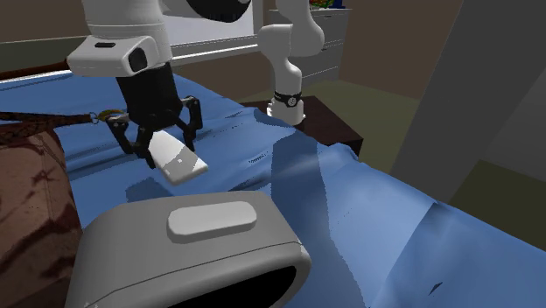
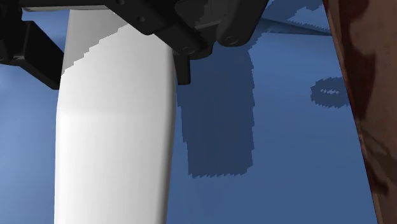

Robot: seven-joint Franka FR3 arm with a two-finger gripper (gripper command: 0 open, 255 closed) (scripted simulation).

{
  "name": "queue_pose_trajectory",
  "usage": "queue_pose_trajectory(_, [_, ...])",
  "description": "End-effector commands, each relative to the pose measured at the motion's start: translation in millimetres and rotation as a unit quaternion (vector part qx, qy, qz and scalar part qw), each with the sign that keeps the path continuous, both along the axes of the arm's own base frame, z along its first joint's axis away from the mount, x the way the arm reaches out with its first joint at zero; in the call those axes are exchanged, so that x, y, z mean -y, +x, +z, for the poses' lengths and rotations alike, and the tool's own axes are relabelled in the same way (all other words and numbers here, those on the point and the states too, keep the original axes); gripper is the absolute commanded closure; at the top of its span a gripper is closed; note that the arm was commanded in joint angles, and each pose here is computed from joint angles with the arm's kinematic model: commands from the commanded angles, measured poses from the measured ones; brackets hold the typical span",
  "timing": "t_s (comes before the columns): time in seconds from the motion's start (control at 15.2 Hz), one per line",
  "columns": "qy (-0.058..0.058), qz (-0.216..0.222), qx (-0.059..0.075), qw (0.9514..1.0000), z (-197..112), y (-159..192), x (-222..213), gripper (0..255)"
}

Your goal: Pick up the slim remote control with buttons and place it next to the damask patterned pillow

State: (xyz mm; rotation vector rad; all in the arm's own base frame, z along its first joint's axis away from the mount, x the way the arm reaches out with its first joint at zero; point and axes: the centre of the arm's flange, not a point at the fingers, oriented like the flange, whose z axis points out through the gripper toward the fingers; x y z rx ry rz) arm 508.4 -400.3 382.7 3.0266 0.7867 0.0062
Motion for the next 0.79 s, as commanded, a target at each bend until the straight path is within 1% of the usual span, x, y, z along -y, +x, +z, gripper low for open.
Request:
queue_pose_trajectory(0.0, [0.0,0.0,0.0,1.0,-10,0,0,255])
queue_pose_trajectory(0.26, [0.0,0.0,0.0,1.0,-33,0,0,255])
queue_pose_trajectory(0.73, [0.0,0.0,0.0,1.0,-33,0,0,255])
